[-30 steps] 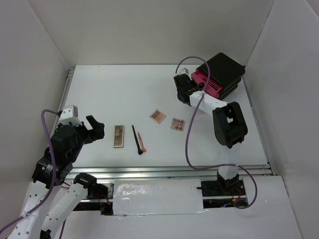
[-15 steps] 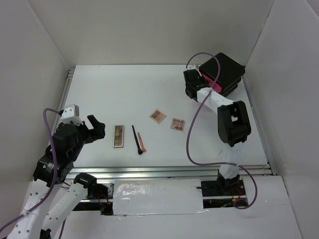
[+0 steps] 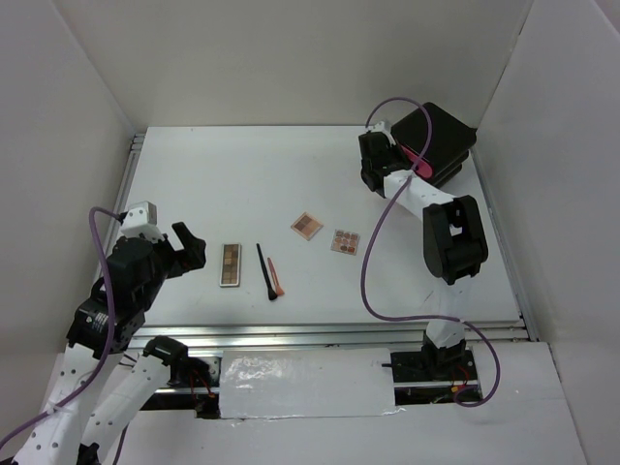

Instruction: Organize the makeup

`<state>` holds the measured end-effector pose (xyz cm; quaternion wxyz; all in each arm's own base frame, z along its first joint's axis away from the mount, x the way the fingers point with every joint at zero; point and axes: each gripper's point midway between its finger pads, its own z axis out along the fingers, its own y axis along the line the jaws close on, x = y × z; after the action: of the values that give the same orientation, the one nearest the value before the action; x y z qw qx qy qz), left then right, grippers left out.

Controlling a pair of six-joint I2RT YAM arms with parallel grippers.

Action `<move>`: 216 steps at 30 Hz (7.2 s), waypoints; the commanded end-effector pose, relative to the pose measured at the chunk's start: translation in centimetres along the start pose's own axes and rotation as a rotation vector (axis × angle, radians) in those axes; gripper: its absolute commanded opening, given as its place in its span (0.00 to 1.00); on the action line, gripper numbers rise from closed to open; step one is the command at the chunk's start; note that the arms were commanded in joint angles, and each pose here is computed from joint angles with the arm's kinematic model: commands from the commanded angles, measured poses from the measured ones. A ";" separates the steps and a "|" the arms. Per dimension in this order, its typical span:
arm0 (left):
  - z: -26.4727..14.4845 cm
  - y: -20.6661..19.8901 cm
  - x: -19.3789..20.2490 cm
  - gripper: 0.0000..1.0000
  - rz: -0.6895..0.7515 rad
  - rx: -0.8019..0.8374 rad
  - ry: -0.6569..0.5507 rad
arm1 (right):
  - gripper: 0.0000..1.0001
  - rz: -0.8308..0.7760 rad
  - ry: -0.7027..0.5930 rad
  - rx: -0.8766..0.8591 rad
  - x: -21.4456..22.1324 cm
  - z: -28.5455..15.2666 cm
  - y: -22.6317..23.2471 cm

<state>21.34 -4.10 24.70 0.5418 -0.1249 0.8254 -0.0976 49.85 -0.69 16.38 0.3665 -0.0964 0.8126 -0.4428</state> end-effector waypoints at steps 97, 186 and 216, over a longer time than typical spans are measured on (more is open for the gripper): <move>-0.5 -0.7 -1.1 1.00 -0.003 0.046 -0.051 | 0.33 -0.150 -0.226 0.185 -1.9 -4.3 8.7; -1.1 -0.2 -1.4 0.99 -0.021 0.027 -0.075 | 0.37 0.263 0.175 -1.085 3.0 -40.0 32.9; -1.1 -0.4 -1.4 0.99 -0.014 0.035 -0.074 | 0.00 0.349 -0.211 -0.662 -9.5 -13.7 4.2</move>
<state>20.59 -3.83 25.79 0.5636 -0.1264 0.8095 -0.1054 46.66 16.62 24.07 0.4808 -0.0177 0.8761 0.0310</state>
